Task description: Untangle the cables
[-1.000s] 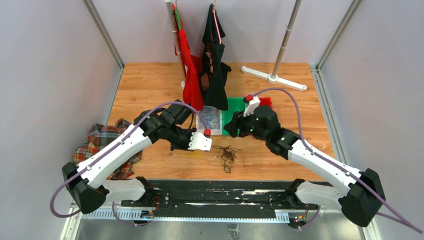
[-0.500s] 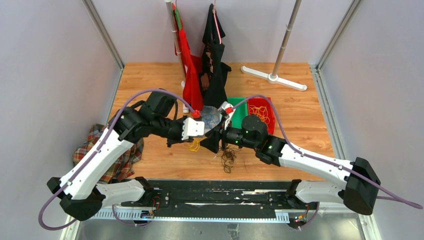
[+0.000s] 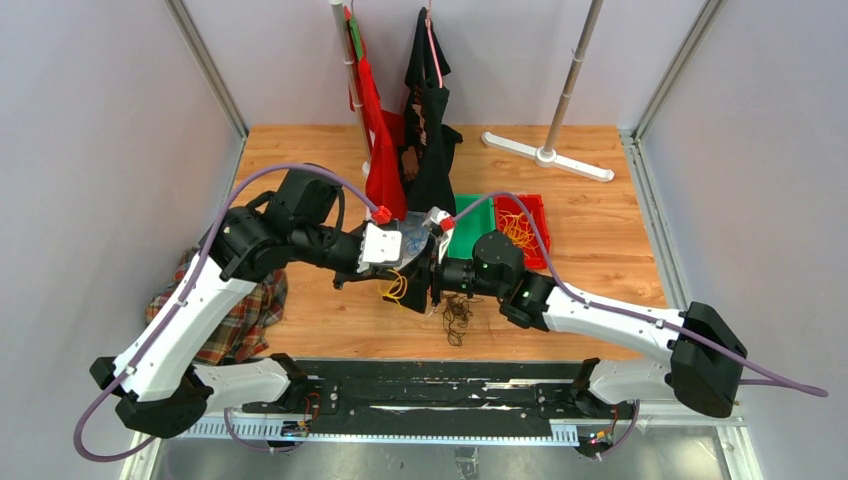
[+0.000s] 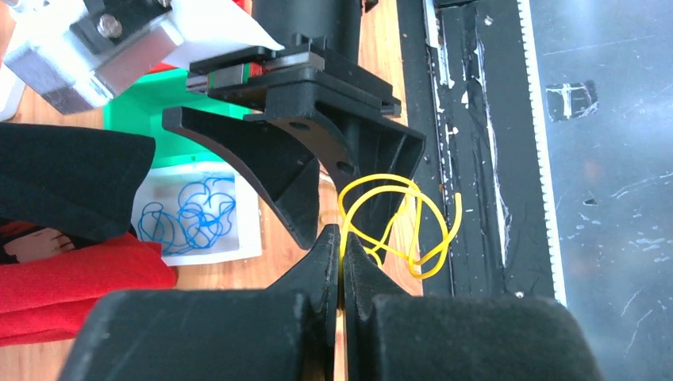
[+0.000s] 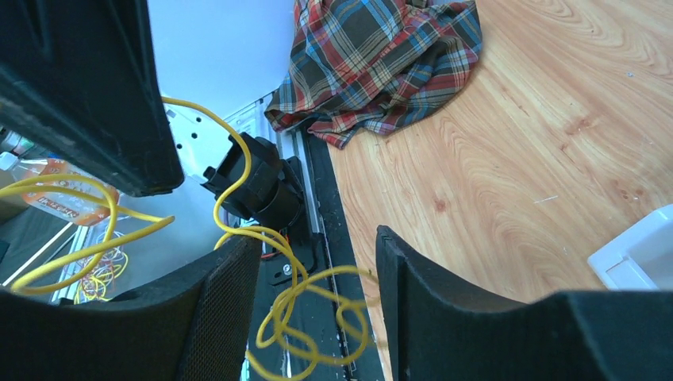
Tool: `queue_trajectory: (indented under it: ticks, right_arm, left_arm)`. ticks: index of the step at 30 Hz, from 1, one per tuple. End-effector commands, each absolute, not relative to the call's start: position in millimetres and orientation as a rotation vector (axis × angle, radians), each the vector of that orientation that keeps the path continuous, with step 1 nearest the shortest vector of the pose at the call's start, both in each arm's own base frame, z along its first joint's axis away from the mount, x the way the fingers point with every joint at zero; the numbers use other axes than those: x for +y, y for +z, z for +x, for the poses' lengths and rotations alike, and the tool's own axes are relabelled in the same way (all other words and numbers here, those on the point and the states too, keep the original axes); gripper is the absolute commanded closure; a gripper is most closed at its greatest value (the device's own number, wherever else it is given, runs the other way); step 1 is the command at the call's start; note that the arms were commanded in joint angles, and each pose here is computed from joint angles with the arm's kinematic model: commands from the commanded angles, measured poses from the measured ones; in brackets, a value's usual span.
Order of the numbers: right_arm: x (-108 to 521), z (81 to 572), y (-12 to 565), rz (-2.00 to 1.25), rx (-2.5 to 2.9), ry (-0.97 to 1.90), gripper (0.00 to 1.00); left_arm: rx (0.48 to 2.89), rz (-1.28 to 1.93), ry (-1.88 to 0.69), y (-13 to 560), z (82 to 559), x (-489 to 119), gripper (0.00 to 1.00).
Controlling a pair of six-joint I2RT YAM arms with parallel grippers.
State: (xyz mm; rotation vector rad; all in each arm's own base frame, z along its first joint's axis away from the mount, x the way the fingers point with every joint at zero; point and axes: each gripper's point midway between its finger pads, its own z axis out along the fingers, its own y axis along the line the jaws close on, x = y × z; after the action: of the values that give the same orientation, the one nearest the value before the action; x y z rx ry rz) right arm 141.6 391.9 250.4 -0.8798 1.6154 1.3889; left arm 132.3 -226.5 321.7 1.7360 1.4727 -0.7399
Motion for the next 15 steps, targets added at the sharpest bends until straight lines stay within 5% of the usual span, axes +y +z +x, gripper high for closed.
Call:
queue_trajectory:
  ticks: [1, 15]
  right_arm:
    - [383.1, 136.0, 266.2, -0.857, 1.558, 1.376, 0.44]
    - [383.0, 118.4, 290.1, -0.857, 1.470, 1.496, 0.42]
  left_arm:
    - [1.446, 1.738, -0.774, 325.8, 128.9, -229.7, 1.00]
    - [1.393, 1.597, -0.850, 344.5, 131.4, -245.8, 0.99]
